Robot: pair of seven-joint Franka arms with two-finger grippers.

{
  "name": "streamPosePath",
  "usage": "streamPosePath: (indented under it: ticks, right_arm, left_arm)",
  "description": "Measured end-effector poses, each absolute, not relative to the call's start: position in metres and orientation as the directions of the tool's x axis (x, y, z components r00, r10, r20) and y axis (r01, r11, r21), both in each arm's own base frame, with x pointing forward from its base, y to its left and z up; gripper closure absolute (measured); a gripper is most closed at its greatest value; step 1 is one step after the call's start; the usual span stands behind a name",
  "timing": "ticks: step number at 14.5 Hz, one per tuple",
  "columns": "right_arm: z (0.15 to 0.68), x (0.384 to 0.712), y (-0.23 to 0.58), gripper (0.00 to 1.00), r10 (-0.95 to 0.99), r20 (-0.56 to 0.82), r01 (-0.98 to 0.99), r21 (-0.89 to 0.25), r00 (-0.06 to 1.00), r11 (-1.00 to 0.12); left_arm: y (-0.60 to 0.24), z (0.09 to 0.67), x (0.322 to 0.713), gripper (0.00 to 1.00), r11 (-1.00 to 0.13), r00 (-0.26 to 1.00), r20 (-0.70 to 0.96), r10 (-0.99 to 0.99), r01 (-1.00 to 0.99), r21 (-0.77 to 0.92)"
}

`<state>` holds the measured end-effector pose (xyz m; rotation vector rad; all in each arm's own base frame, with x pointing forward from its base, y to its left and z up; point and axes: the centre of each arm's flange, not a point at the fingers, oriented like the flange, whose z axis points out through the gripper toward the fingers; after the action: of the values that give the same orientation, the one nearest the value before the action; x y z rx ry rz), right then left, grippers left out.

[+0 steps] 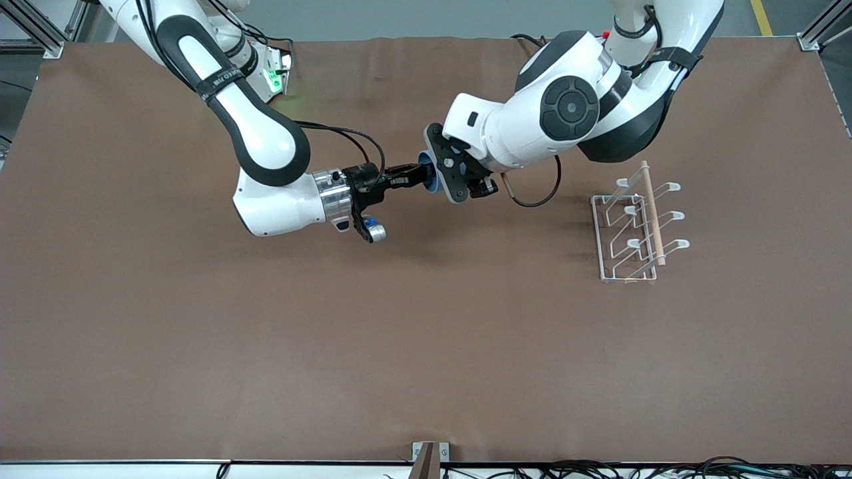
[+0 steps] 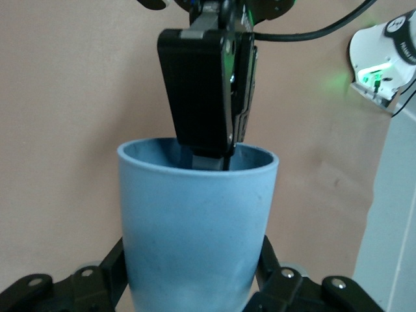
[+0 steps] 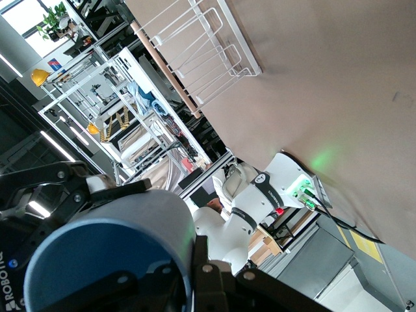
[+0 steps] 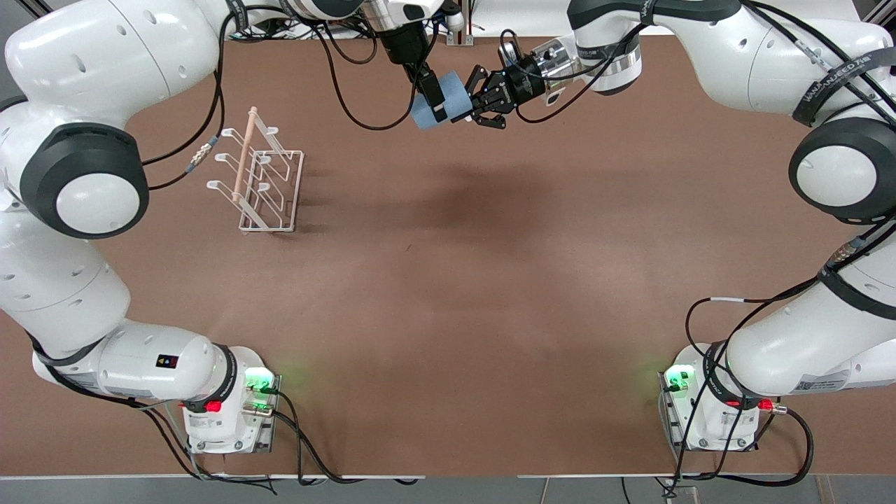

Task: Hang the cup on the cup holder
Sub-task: 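Carry the cup toward the holder while the right gripper opens, withdraws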

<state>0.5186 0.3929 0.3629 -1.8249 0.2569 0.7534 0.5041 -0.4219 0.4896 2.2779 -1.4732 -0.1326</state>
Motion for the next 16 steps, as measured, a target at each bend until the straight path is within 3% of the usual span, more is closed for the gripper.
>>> streamPosePath:
  ticks: [5, 7, 9, 11, 16]
  right_arm:
    - [0.385, 0.522, 0.388, 0.39, 0.145, -0.606, -0.519, -0.762, 0.782, -0.388]
    - [0.404, 0.533, 0.364, 0.18, 0.078, -0.59, -0.499, -0.74, 0.804, -0.452]
    - [0.421, 0.55, 0.323, 0.01, -0.032, -0.545, -0.469, -0.688, 0.838, -0.553]
    - [0.431, 0.565, 0.276, 0.0, -0.139, -0.466, -0.431, -0.608, 0.874, -0.667]
    - [0.44, 0.599, 0.144, 0.0, -0.28, -0.164, -0.317, -0.279, 0.946, -0.907]
  left_arm:
    - [-0.401, 0.481, 0.506, 0.22, -0.326, 0.343, 0.007, -0.939, -0.899, 0.291]
    - [-0.383, 0.479, 0.509, 0.22, -0.302, 0.289, -0.092, -0.953, -0.926, 0.225]
    - [-0.364, 0.482, 0.512, 0.22, -0.184, 0.155, -0.23, -0.961, -0.976, 0.113]
    - [-0.353, 0.486, 0.505, 0.22, -0.105, 0.069, -0.375, -0.924, -0.991, 0.078]
    - [-0.314, 0.454, 0.511, 0.22, -0.058, 0.035, -0.679, -0.733, -0.998, 0.01]
